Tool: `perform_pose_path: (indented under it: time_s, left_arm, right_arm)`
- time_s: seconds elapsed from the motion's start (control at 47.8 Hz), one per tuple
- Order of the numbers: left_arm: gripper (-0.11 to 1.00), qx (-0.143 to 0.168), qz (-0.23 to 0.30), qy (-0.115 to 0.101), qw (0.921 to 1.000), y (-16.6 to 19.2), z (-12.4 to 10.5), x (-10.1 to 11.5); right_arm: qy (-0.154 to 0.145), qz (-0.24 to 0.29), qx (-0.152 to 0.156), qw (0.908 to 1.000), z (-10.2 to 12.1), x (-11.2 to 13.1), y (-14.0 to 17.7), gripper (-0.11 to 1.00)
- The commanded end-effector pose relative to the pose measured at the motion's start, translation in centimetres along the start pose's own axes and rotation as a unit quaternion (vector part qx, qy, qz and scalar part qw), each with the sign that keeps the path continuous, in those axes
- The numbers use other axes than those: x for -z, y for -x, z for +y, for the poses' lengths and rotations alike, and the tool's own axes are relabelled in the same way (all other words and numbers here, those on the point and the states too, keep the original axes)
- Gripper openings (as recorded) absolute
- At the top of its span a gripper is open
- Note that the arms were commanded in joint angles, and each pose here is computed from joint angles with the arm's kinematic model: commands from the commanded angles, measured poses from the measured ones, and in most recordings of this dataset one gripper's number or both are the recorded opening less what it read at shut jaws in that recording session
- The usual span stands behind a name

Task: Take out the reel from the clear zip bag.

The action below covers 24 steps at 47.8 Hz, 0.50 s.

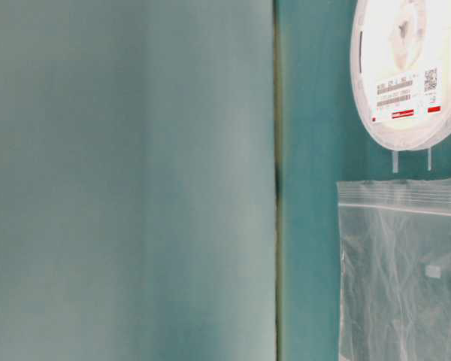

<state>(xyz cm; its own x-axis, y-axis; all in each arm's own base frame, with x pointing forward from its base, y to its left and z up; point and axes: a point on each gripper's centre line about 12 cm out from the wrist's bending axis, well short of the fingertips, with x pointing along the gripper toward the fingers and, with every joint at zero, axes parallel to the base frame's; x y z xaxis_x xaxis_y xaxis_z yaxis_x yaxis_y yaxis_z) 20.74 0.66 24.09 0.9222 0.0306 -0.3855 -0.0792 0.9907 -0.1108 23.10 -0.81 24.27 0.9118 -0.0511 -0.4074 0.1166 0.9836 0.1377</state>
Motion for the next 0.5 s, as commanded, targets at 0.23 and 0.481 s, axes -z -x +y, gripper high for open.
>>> perform_pose_path:
  time_s: [0.23,0.481]
  left_arm:
    - [0.87,0.003,-0.017,0.001,0.9998,0.11,-0.17,-1.13]
    - [0.87,0.003,-0.016,0.001,0.9999,0.10,-0.16,-1.05]
  right_arm:
    - [0.008,-0.003,-0.001,1.0000,0.08,-0.30,0.02,0.87]
    - [0.007,-0.003,-0.001,1.0000,0.07,-0.26,0.05,0.87]
